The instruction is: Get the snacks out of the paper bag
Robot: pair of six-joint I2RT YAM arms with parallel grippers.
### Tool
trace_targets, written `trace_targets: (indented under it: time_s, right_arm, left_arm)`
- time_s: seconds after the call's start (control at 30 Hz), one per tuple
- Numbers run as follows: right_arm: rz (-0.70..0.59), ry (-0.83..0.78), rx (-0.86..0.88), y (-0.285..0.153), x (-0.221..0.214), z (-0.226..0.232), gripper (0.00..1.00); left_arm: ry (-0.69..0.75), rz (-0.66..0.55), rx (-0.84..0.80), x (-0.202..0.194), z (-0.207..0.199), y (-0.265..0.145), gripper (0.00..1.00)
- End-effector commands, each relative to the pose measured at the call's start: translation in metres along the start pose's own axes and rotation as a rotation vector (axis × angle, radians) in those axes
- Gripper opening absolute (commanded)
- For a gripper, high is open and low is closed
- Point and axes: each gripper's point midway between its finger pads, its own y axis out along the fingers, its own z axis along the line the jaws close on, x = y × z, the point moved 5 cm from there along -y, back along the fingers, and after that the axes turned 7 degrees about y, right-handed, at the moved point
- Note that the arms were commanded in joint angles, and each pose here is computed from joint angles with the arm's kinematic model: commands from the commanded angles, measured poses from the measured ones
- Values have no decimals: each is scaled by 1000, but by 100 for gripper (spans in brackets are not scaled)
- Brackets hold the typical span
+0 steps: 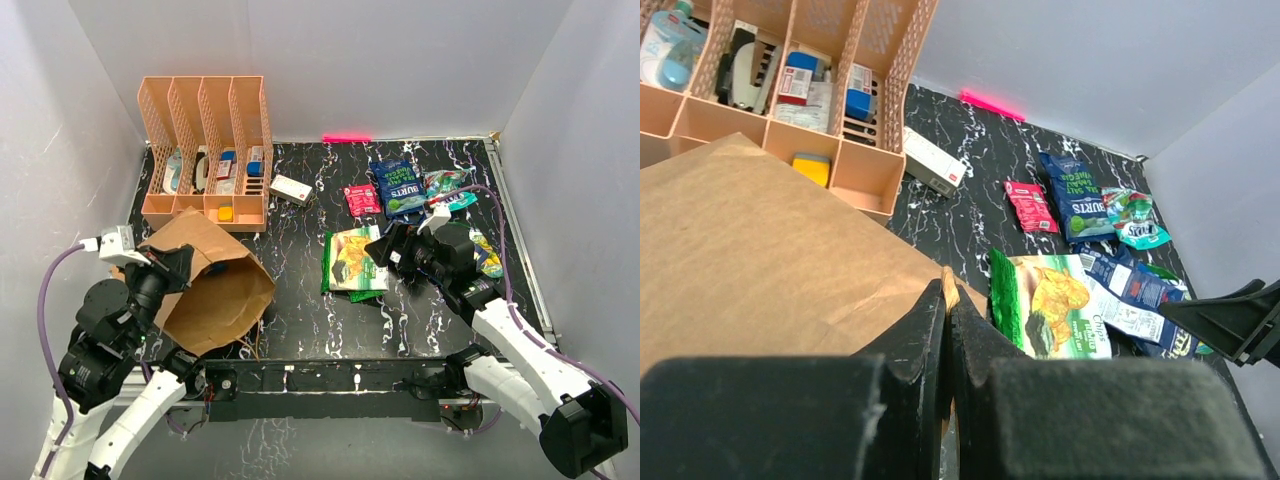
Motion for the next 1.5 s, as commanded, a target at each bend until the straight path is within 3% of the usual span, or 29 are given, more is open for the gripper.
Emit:
trace_targets:
  time_s: [0.0, 0.27, 0.53, 0.8, 1.0, 1.33, 1.47]
  right_arm:
    - [-36, -53, 45, -3, 12, 10, 99]
    - [-53, -4, 110, -5, 16, 22, 99]
    - [120, 6, 245, 18, -8, 42, 98]
    - [237, -193, 326, 41, -74, 123, 99]
    - [253, -371, 369, 41, -118, 162, 99]
    - [164, -630, 300, 30, -129, 153, 99]
    - [102, -725, 366, 21, -123, 153, 99]
  left_arm:
    - [-33, -44, -77, 6, -16, 15, 0]
    - [-49, 5, -220, 0, -40, 26, 0]
    - [-31, 11, -280, -4, -43, 17, 0]
    - [-28, 7, -278, -6, -40, 12, 0]
    - [-9, 10, -408, -3, -57, 10, 0]
    - [20, 82, -699, -10, -93, 6, 0]
    - [43, 87, -753, -10, -95, -3, 0]
